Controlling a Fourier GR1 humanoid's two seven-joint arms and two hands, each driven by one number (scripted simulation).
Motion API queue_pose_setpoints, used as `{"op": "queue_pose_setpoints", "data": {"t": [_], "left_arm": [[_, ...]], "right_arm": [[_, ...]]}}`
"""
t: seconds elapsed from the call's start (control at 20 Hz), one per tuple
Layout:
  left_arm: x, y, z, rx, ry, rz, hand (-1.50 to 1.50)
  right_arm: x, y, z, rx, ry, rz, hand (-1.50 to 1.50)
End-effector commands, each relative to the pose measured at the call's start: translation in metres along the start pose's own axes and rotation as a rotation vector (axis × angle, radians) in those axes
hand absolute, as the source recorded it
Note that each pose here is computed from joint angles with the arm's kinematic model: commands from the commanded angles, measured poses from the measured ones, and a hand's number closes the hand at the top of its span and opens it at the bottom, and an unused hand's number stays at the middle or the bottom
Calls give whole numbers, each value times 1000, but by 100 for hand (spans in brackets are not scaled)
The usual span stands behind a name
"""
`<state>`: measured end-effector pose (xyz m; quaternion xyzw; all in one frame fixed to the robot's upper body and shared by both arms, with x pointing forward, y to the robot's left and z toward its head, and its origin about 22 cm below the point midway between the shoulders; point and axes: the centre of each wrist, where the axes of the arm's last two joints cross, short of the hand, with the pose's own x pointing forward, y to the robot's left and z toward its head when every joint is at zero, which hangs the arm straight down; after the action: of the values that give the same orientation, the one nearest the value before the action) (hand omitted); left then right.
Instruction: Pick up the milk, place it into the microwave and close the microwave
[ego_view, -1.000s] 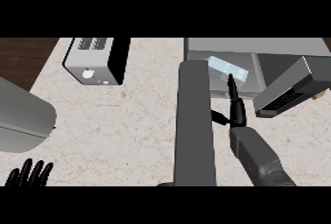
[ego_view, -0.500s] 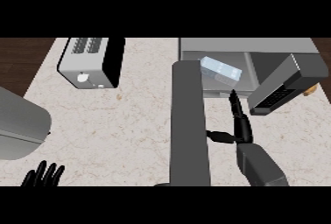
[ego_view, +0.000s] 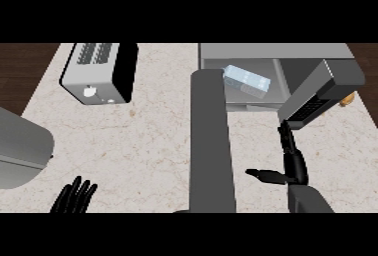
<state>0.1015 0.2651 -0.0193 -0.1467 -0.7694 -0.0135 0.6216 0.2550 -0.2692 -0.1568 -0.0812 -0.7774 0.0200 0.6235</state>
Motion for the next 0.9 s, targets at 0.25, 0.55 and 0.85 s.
{"op": "queue_pose_setpoints", "data": {"t": [0.25, 0.55, 0.85], "left_arm": [[-16, -19, -30, -222, 107, -42, -150], [-37, -49, -41, -338, 89, -124, 150], [-69, -56, -93, -292, 89, -139, 150]], "right_arm": [[1, -70, 47, -55, -45, 6, 150], [13, -118, 75, -118, -35, -26, -150], [26, -151, 88, -178, -40, -34, -150]]}}
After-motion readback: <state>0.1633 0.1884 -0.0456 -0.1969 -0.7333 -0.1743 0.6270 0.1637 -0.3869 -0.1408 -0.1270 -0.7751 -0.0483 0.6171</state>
